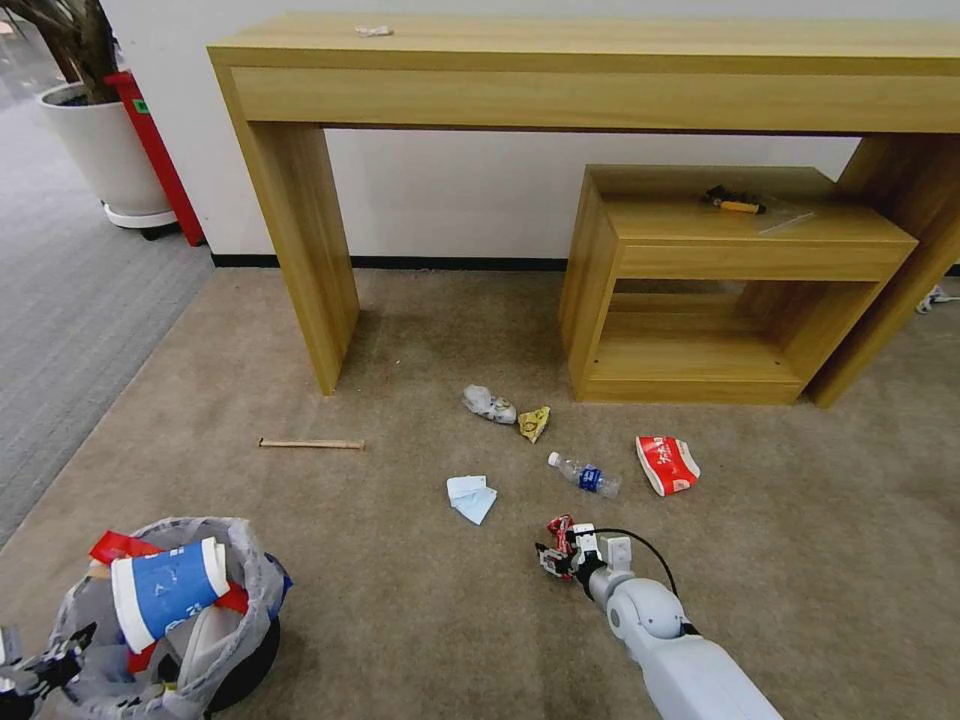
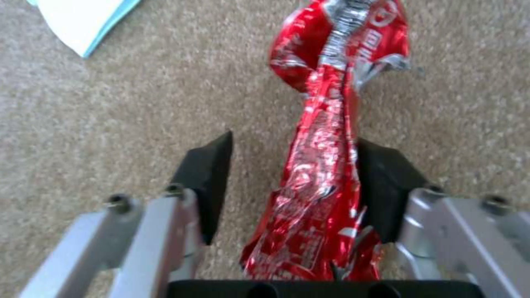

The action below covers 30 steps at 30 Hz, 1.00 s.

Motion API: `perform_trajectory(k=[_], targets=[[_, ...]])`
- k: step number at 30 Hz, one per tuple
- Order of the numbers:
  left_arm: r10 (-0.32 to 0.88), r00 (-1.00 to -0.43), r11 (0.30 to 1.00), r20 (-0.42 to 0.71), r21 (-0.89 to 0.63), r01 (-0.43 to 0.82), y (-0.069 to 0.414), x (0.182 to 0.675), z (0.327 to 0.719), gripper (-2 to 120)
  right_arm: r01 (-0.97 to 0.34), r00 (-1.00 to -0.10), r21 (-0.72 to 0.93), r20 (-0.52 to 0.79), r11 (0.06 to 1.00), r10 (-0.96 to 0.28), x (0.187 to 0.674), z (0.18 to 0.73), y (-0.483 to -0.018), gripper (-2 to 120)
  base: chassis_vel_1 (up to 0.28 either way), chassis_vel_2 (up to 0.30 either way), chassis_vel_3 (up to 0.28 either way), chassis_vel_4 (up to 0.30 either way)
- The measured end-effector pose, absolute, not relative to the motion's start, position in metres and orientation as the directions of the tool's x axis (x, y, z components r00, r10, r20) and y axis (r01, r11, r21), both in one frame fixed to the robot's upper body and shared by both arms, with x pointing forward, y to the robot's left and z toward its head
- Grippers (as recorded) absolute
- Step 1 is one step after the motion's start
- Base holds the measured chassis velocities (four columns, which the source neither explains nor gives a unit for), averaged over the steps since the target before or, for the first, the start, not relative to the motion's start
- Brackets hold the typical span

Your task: Pick up the trash bin and place the garbage on the floor into it.

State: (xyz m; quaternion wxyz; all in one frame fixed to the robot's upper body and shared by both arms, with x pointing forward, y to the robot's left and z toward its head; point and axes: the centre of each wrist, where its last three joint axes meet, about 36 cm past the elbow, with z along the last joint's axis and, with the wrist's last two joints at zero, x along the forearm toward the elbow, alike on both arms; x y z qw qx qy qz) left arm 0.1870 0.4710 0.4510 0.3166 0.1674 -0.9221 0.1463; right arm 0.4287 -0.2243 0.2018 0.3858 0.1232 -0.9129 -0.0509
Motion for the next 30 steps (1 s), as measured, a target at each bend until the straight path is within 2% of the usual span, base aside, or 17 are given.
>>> perform_trajectory(k=[1, 8, 16, 21, 23, 30], targets=[[-0.216, -0.743, 0.901, 0.633, -0.164, -0.401, 0.471, 0.187, 0.451, 0, -0.186, -0.672, 0.188, 0.692, 0.964, -0.264, 0.429, 0.202, -0.224, 47, 0.000, 0.000, 0.000, 0.000], [-0.213, -0.744, 0.903, 0.633, -0.162, -0.397, 0.469, 0.186, 0.453, 0, -0.180, -0.669, 0.179, 0.698, 0.967, -0.254, 0.433, 0.190, -0.224, 21, 0.000, 0.000, 0.000, 0.000], [-0.210, -0.749, 0.906, 0.629, -0.163, -0.391, 0.467, 0.187, 0.455, 0, -0.180, -0.676, 0.180, 0.692, 0.967, -0.255, 0.434, 0.187, -0.224, 19, 0.000, 0.000, 0.000, 0.000], [-0.208, -0.751, 0.908, 0.627, -0.163, -0.387, 0.464, 0.187, 0.456, 0, -0.196, -0.710, 0.174, 0.653, 0.965, -0.263, 0.433, 0.196, -0.227, 19, 0.000, 0.000, 0.000, 0.000], [-0.207, -0.752, 0.909, 0.626, -0.162, -0.385, 0.463, 0.188, 0.457, 0, -0.227, -0.752, 0.179, 0.592, 0.957, -0.289, 0.440, 0.217, -0.229, 19, 0.000, 0.000, 0.000, 0.000], [-0.205, -0.756, 0.916, 0.622, -0.151, -0.372, 0.464, 0.193, 0.460, 0, -0.338, -0.805, 0.177, 0.454, 0.924, -0.381, 0.455, 0.274, -0.232, 19, 0.000, 0.000, 0.000, 0.000]])
